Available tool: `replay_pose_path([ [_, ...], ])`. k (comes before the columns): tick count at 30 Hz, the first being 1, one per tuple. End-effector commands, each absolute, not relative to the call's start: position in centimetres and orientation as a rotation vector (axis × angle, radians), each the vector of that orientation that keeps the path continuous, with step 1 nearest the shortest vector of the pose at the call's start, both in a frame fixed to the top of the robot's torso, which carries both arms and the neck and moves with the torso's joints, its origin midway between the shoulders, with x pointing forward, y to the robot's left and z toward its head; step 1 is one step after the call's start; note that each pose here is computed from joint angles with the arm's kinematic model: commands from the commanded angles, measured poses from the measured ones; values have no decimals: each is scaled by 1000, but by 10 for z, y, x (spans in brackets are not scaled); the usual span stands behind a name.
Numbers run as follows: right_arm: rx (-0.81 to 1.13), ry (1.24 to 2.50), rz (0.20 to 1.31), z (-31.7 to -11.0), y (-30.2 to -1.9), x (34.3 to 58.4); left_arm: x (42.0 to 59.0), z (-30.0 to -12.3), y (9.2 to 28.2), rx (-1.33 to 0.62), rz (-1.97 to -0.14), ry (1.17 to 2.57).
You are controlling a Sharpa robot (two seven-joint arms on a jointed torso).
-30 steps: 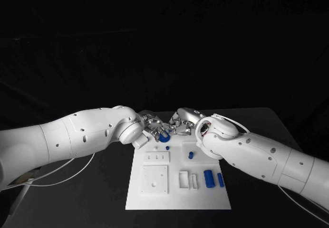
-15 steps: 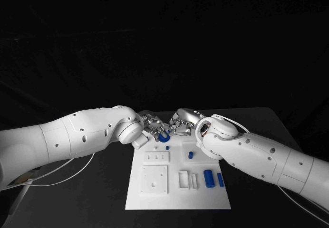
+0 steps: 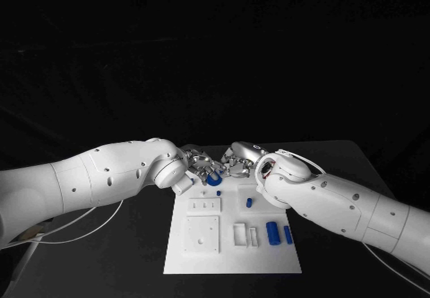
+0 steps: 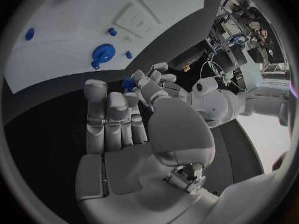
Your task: Assemble the parts on the task board
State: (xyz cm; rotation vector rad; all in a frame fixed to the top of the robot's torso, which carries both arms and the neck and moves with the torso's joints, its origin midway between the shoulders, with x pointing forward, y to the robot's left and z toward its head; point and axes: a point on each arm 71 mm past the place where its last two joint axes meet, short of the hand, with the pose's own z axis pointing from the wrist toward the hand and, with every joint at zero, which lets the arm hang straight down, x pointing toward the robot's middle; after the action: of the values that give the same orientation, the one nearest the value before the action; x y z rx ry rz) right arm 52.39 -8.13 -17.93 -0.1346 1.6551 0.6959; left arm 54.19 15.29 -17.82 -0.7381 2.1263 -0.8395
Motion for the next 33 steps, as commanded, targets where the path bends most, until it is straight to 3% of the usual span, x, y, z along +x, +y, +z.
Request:
replay_pose_path([
  [1, -134, 1640, 706, -177, -83, 525, 542, -180, 156, -735, -821, 2129],
  [20, -89, 1601, 712, -181, -105, 524, 546, -181, 164, -736, -757, 2104],
  [33, 31, 1573, 713, -182, -165, 523, 546, -183, 176, -730, -701, 2122],
])
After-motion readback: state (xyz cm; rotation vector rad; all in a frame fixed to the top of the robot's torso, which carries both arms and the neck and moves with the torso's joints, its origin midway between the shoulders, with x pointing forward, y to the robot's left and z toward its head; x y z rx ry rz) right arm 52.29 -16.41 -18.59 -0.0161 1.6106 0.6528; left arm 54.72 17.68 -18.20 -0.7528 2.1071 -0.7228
